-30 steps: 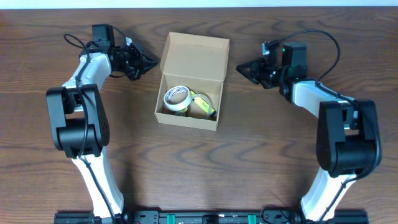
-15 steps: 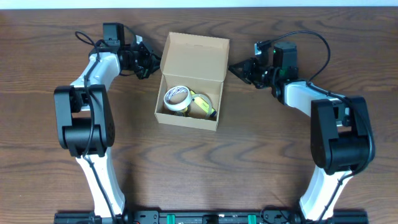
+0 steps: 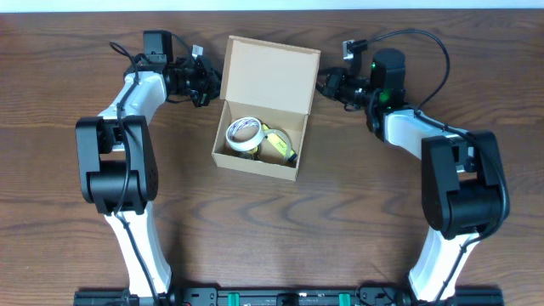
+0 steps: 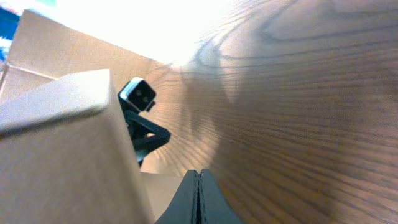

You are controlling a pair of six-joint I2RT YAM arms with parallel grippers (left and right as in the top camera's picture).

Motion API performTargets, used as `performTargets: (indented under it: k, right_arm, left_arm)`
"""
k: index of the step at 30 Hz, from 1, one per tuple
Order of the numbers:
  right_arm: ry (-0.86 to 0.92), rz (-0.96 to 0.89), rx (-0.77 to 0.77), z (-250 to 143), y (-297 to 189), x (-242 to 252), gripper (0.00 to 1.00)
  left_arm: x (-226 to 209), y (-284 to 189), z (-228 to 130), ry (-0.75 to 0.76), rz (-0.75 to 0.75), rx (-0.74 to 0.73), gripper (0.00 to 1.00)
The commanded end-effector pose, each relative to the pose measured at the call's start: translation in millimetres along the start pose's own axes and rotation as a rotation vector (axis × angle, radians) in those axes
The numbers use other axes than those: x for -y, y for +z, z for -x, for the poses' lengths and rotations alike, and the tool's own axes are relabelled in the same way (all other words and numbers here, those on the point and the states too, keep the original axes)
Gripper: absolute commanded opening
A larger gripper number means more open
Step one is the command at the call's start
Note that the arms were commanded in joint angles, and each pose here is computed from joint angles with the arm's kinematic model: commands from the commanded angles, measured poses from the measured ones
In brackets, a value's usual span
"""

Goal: Pack container
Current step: 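Raise both grippers to the box lid flaps on either side, then push the lid down with both grippers, right gripper pressing it shut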

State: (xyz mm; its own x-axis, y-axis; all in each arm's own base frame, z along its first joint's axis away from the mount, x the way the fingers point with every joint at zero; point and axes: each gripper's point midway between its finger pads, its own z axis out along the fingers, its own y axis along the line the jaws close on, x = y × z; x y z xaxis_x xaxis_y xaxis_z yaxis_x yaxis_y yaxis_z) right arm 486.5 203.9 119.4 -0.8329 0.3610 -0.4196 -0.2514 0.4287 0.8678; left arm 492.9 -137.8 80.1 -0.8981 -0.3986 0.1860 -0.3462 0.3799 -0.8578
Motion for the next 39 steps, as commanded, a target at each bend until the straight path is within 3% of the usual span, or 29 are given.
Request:
performTargets:
  k: [1, 5, 10, 25, 39]
  right_arm:
    - [-0.028, 0.069, -0.034, 4, 4, -19, 0.01]
    - [-0.069, 0.115, -0.04, 14, 4, -37, 0.01]
    - [-0.095, 0.155, -0.057, 21, 5, -55, 0.01]
    - [-0.12, 0.199, -0.164, -8, 9, -90, 0.01]
    - [-0.23, 0.046, -0.25, -43, -27, -122, 0.01]
  left_arm:
    - [17, -5, 2, 0.073, -0.053, -0.022, 0.06]
    - [34, -14, 1, 0.144, -0.059, -0.037, 0.05]
    - [32, -30, -10, 0.209, 0.095, -0.05, 0.05]
    - [18, -48, -34, 0.266, 0.247, -0.126, 0.06]
    - [14, -76, -40, 0.327, 0.437, -0.124, 0.06]
